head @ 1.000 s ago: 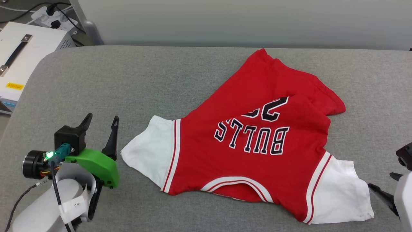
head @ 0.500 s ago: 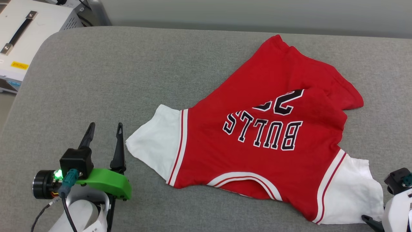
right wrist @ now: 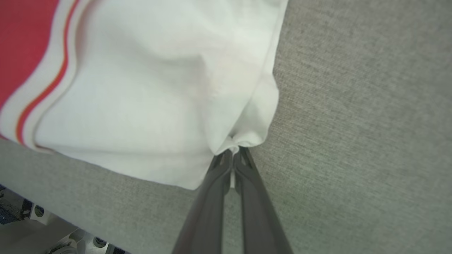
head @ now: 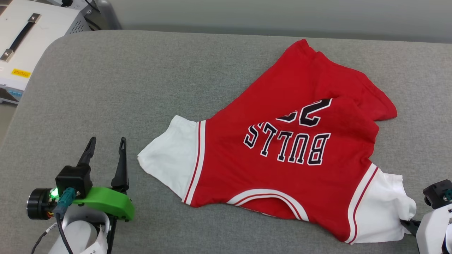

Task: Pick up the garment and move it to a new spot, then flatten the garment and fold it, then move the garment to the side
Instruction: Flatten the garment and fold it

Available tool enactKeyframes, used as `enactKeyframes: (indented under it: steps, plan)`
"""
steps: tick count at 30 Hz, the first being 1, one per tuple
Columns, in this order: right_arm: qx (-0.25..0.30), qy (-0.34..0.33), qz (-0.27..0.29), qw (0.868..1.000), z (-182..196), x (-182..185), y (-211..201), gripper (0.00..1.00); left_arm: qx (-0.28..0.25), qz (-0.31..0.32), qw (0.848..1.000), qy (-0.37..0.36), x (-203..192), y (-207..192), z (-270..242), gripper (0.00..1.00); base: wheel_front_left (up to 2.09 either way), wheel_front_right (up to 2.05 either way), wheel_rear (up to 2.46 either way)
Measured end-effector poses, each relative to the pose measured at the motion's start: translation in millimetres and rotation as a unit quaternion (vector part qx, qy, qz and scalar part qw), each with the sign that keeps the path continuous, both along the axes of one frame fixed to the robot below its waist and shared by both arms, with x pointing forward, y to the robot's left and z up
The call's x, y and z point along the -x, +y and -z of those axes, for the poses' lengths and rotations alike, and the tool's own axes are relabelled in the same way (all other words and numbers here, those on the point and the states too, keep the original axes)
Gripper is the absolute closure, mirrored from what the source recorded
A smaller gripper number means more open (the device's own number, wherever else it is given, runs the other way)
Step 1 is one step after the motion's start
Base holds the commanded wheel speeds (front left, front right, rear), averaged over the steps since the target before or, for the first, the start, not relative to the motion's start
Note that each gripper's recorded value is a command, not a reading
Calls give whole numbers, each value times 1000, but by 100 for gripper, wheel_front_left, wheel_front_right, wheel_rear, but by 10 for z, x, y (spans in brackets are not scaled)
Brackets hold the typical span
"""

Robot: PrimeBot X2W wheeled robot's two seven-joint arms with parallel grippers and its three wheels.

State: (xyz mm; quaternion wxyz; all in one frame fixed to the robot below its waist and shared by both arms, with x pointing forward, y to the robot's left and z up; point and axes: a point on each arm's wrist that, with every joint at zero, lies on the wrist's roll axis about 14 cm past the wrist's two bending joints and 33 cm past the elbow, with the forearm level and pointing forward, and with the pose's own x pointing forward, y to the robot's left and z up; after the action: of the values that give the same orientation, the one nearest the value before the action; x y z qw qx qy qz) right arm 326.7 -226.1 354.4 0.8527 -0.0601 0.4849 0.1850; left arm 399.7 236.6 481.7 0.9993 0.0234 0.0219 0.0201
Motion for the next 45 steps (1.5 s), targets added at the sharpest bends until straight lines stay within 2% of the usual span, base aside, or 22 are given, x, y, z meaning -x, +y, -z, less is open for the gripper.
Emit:
enactKeyframes:
  steps: [5,11,15,18,21,24,29,37,45]
  plan:
    - [-22,-61,15,998,-231,-158,28,100,-24,26,999,-7,-45,56,-87,0,0,0,0]
    - [-24,-129,28,991,-581,-308,-47,100,-70,79,994,3,-298,38,-303,0,0,0,0]
    - [-24,-142,39,989,-658,-265,-90,100,-93,119,987,50,-425,-38,-285,0,0,0,0]
    - [-24,-147,43,988,-703,-248,-87,100,-89,139,980,109,-490,-84,-209,0,0,0,0]
    - [-27,-149,44,987,-724,-229,-57,100,-83,155,965,194,-462,-120,-27,0,0,0,0]
    - [-29,-149,44,987,-727,-218,-27,100,-83,166,944,274,-400,-147,129,0,0,0,0]
    - [-33,-145,44,988,-706,-210,12,100,-79,192,906,368,-265,-243,322,0,0,0,0]
    - [-34,-133,42,990,-625,-250,29,100,-79,224,858,455,-147,-402,657,0,0,0,0]
    - [-34,-122,41,991,-538,-312,44,100,-91,206,820,526,-38,-255,1118,0,0,0,0]
